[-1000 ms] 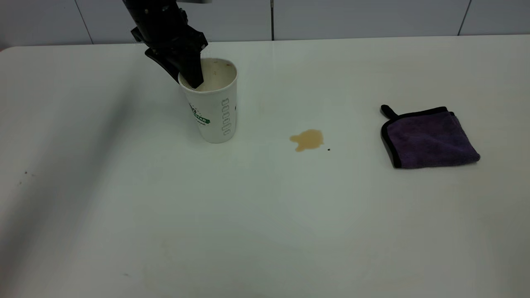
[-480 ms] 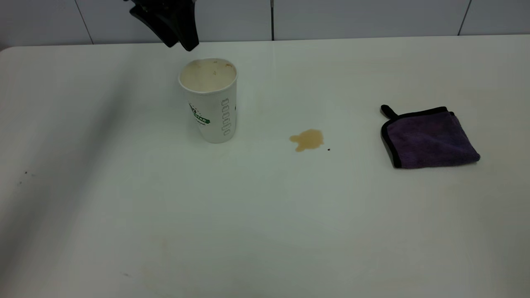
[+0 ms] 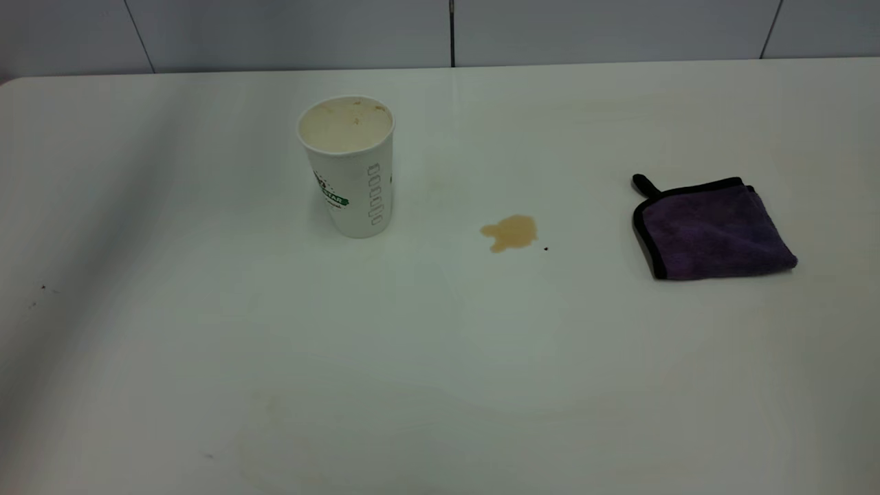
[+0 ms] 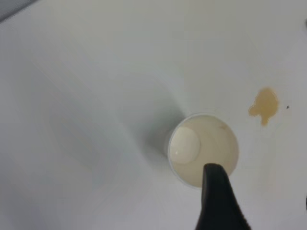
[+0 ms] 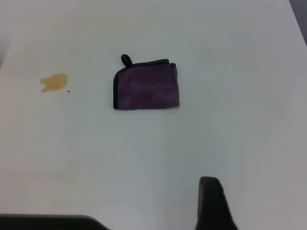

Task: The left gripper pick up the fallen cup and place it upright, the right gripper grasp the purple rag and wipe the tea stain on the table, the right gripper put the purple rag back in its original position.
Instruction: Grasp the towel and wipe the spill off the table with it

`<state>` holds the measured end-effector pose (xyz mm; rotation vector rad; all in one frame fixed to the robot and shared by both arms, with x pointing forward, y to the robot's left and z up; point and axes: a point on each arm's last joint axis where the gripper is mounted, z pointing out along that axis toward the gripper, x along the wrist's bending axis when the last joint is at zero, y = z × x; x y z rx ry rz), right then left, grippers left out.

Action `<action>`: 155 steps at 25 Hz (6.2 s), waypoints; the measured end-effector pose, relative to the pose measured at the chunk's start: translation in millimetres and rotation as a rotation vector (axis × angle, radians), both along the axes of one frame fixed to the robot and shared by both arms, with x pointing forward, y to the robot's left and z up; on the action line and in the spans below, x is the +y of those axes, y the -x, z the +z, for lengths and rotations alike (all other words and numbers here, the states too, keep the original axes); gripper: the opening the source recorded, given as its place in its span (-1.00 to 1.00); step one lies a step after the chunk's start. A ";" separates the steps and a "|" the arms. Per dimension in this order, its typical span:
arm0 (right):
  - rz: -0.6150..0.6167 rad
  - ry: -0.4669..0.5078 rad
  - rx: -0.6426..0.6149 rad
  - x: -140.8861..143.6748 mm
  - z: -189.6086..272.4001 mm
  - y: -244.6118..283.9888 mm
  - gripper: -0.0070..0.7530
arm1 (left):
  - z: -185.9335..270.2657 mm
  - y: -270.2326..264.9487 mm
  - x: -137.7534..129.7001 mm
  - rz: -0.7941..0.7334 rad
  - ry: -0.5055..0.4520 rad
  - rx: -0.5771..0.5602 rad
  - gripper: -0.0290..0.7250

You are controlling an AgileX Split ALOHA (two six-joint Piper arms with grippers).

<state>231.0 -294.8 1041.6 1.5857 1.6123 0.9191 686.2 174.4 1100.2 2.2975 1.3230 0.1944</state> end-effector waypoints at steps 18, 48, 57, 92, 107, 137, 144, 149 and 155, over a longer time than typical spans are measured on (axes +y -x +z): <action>0.000 0.000 0.000 0.0 0.0 0.0 0.33 | 98.0 212.4 56.3 0.112 0.000 -0.105 0.34; 0.000 0.000 0.000 0.0 0.0 0.0 0.33 | -73.4 400.0 116.4 0.270 -0.149 -0.019 0.34; 0.000 0.000 0.000 0.0 0.0 0.0 0.33 | -66.6 427.5 126.5 0.440 -0.097 -0.205 0.34; 0.001 -0.002 0.000 0.2 0.0 0.0 0.33 | -67.8 464.5 128.0 0.526 -0.044 -0.429 0.34; 0.166 -0.025 0.169 11.8 8.5 -59.2 0.61 | -67.8 464.5 128.0 0.526 -0.044 -0.429 0.34; 0.446 0.127 0.681 66.6 -145.8 -353.9 0.59 | -67.9 464.6 128.0 0.528 -0.043 -0.428 0.34; 0.379 0.244 0.745 63.0 -191.3 -404.9 0.58 | -67.9 464.6 128.0 0.528 -0.043 -0.428 0.34; 0.380 0.268 0.768 66.1 -212.1 -435.1 0.58 | -67.9 464.6 128.0 0.528 -0.043 -0.428 0.34; 0.371 0.270 0.830 63.2 -241.1 -458.9 0.58 | -67.9 464.6 128.0 0.528 -0.043 -0.428 0.34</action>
